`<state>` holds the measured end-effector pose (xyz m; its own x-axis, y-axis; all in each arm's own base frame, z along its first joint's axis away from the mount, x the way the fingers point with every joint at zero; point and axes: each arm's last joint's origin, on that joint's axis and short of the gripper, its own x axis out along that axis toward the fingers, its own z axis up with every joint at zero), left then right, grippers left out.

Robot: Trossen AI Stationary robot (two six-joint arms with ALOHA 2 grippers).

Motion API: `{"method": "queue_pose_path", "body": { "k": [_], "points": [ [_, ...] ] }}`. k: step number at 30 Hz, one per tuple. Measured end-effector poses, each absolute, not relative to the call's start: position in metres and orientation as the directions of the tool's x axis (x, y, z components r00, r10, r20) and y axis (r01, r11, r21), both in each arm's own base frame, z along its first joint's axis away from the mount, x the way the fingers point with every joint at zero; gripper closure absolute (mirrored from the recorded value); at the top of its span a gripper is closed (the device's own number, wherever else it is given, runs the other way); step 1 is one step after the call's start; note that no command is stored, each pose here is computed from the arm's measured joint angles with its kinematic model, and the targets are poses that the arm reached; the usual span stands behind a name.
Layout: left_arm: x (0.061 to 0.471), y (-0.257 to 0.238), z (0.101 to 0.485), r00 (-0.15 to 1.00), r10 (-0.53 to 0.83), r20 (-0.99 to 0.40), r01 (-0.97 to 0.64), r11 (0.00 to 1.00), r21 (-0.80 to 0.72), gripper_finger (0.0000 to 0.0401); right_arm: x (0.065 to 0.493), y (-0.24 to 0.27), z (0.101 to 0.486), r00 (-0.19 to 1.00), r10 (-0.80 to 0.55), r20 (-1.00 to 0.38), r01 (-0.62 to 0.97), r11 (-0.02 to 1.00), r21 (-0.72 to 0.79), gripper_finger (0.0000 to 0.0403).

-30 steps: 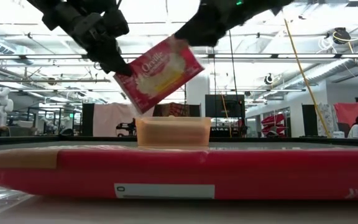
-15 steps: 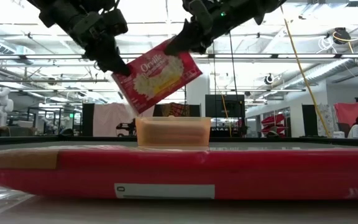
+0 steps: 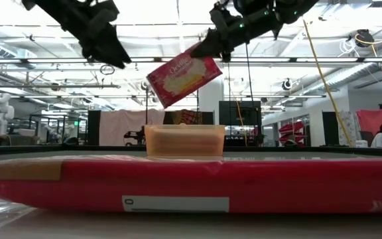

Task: Sort popcorn bags into baskets
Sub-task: Put the red popcorn bag into the orange bin

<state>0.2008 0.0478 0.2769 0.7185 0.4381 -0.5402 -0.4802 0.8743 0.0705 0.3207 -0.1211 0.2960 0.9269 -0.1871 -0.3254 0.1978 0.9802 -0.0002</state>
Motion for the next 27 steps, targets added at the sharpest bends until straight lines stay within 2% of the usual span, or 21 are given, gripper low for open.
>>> {"method": "queue_pose_path", "body": {
  "k": [5,12,17,27],
  "points": [
    [0.189,0.04,0.28,0.767,0.424,-0.481,-0.47,0.882,0.028,0.0151,0.313,-0.157,0.303,0.943,-0.259,-0.21,0.269,0.963,0.018,0.0399],
    [0.192,0.033,0.258,0.833,0.402,-0.38,-0.435,0.901,0.0,0.0188,0.311,-0.199,0.293,0.972,-0.221,-0.081,0.231,0.96,0.157,0.0395],
    [0.195,0.031,0.249,0.871,0.396,-0.29,-0.412,0.911,0.006,0.0202,0.315,-0.226,0.262,0.957,-0.265,-0.122,0.287,0.927,0.241,0.0395],
    [0.194,0.031,0.242,0.866,0.397,-0.304,-0.415,0.91,0.009,0.0184,0.317,-0.262,0.203,0.93,-0.299,-0.214,0.363,0.839,0.406,0.0395]
  ]
}}
